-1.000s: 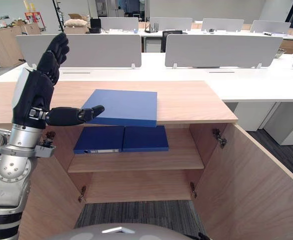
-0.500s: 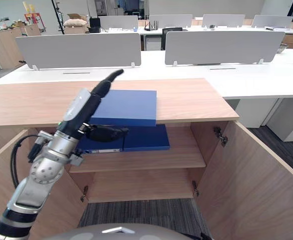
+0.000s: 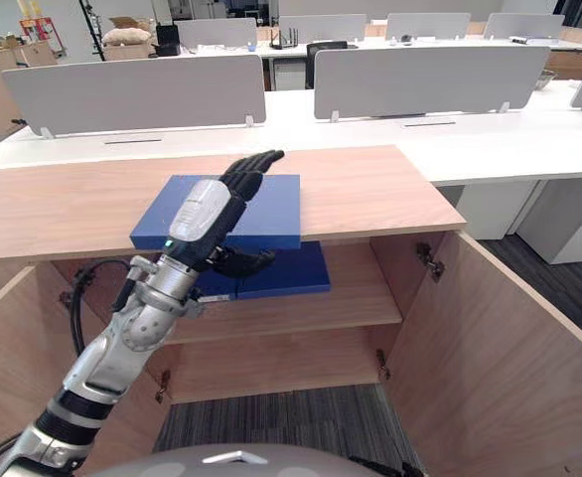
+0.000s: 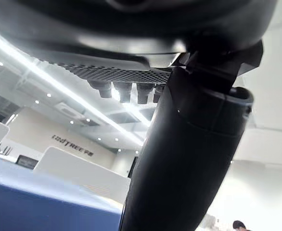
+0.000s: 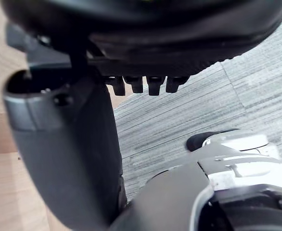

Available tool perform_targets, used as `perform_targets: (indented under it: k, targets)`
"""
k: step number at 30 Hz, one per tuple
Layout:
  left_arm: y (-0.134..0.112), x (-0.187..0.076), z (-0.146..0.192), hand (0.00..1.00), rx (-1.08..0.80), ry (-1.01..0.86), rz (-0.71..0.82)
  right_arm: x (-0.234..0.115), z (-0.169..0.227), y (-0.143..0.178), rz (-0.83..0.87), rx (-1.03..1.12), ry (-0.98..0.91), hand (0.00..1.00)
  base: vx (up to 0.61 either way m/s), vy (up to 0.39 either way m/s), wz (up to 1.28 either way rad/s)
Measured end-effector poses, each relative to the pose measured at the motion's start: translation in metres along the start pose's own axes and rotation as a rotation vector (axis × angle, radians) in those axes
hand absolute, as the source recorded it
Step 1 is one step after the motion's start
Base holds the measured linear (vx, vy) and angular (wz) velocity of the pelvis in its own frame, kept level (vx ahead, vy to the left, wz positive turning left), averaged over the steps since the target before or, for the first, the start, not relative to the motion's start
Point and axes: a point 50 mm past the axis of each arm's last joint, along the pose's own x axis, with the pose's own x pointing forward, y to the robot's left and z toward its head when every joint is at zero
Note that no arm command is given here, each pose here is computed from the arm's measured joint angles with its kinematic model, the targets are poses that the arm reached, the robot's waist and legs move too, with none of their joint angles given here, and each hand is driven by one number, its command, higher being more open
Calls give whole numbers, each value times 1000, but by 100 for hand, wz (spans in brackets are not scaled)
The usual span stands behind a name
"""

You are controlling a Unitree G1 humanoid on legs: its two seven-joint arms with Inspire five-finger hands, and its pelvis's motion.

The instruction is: Walk over to the cabinet, pick up the folder, carry it to the office cabinet, place the folder inside the office cabinet, then close the office cabinet door

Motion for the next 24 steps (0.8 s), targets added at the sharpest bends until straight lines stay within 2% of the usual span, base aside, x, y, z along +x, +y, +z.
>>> perform_targets:
  k: [5, 14, 15, 20, 24]
  targets:
    - [-18, -5, -15, 100, 27, 76, -83, 0, 1, 0, -6, -1, -4, 100, 0, 0, 0]
    - [-25, -9, -26, 100, 103, 133, -120, 1, 7, 2, -5, -1, -19, 100, -1, 0, 0]
    - [-25, -9, -26, 0, 110, 133, -118, 1, 8, 3, -5, -1, -19, 100, 0, 0, 0]
    - [-24, -9, -26, 0, 150, 134, -102, 1, 8, 2, -7, 0, -22, 100, 0, 0, 0]
    - [-19, -5, -23, 0, 154, 128, -8, 1, 8, 2, -7, -1, -22, 100, -17, -10, 0]
